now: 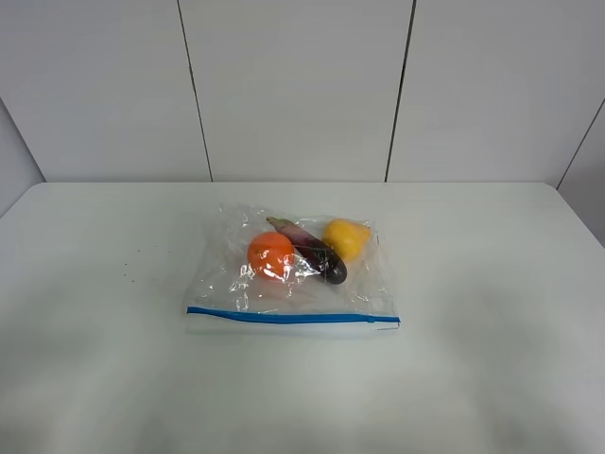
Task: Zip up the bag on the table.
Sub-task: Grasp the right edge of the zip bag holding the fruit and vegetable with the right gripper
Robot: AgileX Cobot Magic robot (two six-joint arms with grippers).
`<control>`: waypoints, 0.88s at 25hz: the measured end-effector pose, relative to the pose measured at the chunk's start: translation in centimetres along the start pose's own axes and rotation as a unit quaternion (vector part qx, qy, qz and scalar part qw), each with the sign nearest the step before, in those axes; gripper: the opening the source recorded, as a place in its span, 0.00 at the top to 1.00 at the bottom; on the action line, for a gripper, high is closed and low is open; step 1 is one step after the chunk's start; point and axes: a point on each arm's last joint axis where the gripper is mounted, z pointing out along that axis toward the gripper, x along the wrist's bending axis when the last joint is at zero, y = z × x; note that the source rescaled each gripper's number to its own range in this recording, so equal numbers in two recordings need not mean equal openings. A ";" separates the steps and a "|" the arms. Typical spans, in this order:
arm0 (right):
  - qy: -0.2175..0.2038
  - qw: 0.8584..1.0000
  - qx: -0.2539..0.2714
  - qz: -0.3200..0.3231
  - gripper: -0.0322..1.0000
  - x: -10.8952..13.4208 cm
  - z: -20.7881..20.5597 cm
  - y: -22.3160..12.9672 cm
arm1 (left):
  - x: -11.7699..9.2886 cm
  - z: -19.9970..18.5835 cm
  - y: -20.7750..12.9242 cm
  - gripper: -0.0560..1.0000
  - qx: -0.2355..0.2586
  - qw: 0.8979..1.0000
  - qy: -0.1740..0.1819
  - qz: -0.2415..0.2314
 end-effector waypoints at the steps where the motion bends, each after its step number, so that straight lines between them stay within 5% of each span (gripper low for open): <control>1: 0.000 1.000 0.000 0.000 0.00 0.0 0.0 0.0 | 0.0 0.0 0.0 0.00 0.000 1.000 0.000 0.000; 22: 0.000 1.000 0.000 0.000 0.00 0.0 0.0 0.0 | 0.0 0.0 0.0 0.00 0.000 1.000 0.000 0.000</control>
